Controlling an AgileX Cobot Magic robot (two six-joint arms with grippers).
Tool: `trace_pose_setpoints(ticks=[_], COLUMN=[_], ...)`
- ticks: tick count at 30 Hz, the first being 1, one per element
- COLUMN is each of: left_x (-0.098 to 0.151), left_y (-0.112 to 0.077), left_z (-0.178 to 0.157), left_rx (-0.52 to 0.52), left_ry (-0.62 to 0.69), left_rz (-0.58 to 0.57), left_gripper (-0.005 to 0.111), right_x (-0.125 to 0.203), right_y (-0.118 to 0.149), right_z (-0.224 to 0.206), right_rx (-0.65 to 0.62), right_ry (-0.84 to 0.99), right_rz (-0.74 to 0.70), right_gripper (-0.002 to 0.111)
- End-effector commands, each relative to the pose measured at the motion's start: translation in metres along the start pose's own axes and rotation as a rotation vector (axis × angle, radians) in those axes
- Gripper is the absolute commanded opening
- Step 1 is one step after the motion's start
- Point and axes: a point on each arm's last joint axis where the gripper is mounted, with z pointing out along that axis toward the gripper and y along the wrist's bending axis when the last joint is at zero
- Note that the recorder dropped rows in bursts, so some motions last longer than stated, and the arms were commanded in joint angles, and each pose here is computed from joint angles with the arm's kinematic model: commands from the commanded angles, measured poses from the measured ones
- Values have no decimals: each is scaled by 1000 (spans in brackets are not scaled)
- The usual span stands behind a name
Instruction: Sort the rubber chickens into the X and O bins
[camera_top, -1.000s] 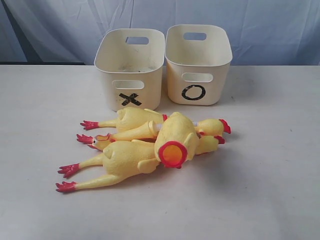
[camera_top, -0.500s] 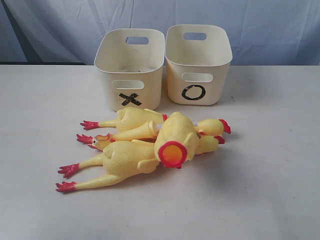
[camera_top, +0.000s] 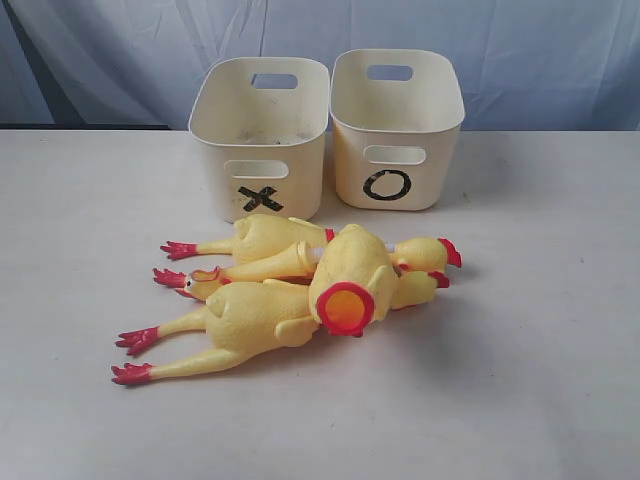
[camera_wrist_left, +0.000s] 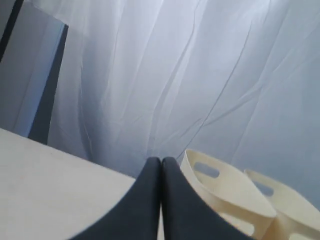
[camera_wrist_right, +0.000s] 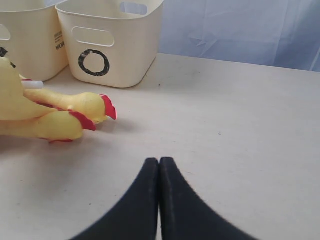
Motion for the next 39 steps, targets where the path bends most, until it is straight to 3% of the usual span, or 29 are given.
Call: trace_pose_setpoints(ticks=[1, 4, 8, 17, 22, 28, 33, 39], left_x=[-5, -10, -35, -49, -57, -55, -40, -25], left_y=[1, -6, -23, -43, -62, -75, -84, -86], left_z=[-1, -1, -4, 16, 43, 68, 99, 118], left_rx=[-13, 11, 69, 78, 196, 287, 468, 580], left_ry=[-56, 6, 35, 309, 467, 634, 827, 897], left_rz=[-142, -144, -131, -43, 3, 14, 132, 163], left_gripper=[0, 0, 0, 0, 0, 0, 0, 0], right_x=[-1, -1, -1, -1, -1, -1, -1, -1], right_y=[0, 0, 0, 0, 0, 0, 0, 0], right_z=[0, 0, 0, 0, 0, 0, 0, 0], right_rx=[-2, -2, -2, -2, -2, -2, -2, -2], right_ry=[-13, -13, -13, -13, -13, -13, -13, -13], right_rz=[0, 0, 0, 0, 0, 0, 0, 0], right_gripper=[-1, -1, -1, -1, -1, -1, -1, -1])
